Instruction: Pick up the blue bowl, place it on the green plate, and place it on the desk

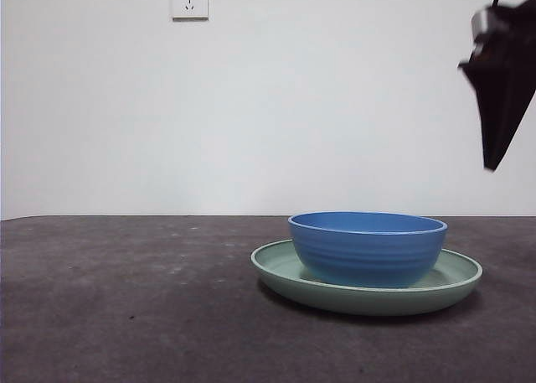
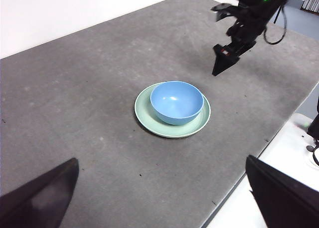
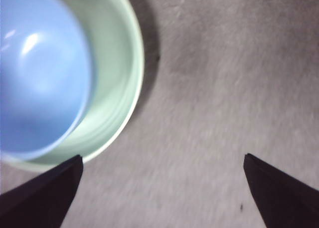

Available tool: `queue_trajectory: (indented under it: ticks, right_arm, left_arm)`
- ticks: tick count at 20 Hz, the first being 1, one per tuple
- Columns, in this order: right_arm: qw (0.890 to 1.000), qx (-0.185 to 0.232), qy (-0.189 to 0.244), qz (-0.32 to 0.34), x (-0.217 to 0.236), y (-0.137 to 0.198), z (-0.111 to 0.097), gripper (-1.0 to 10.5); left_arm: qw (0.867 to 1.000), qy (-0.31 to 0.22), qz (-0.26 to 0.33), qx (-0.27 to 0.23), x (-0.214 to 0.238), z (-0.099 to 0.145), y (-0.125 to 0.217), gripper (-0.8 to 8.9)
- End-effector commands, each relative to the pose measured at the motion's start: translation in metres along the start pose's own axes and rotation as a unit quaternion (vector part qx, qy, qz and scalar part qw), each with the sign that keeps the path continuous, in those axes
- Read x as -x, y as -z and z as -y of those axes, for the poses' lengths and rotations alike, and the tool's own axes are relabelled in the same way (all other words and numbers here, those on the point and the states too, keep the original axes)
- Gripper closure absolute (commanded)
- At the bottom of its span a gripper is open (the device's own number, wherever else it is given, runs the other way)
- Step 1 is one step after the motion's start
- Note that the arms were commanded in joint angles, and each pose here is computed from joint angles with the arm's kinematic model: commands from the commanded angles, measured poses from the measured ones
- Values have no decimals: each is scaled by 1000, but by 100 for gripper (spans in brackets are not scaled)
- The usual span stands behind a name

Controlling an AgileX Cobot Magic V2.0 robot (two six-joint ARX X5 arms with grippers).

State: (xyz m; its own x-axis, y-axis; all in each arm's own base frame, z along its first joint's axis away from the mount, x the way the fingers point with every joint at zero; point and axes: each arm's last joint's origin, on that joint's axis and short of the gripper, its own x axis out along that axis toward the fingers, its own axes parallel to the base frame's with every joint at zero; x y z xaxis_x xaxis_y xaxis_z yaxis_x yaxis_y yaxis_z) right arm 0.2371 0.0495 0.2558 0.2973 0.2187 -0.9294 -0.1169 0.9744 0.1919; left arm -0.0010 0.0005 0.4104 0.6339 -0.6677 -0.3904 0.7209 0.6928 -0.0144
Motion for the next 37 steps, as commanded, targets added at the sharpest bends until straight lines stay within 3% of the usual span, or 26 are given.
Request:
queue_trajectory:
  ticks: [1, 5, 9, 14, 16, 20, 24, 28, 37]
  right_arm:
    - [1000, 8, 1, 0, -13, -12, 1, 432]
    - [1000, 9, 2, -5, -40, -25, 4, 521]
    - [1000, 6, 3, -25, -68, -32, 7, 523]
    - [998, 7, -43, -39, -95, -38, 8, 530]
    - [998, 7, -49, -40, -102, -39, 8, 594]
    - [997, 8, -58, -42, -108, -40, 8, 663]
    - [995, 13, -93, -27, -108, -44, 5, 715]
    - [995, 18, -97, -26, -108, -44, 3, 849]
    - [993, 24, -109, -37, -109, -41, -2, 930]
  left_arm:
    - [1000, 3, 8, -1, 1, 0, -3, 214]
    - [1000, 3, 7, 1, 1, 0, -3, 214]
    - [1000, 3, 3, 1, 1, 0, -3, 215]
    - [1000, 3, 3, 1, 1, 0, -2, 215]
    - [1000, 3, 3, 1, 1, 0, -2, 216]
    - [1000, 2, -1, 1, 1, 0, -2, 220]
    - [1000, -5, -3, 1, 1, -1, -1, 220]
    - [1000, -5, -3, 1, 1, -1, -1, 220]
    - [1000, -5, -6, 2, 1, -1, -1, 220]
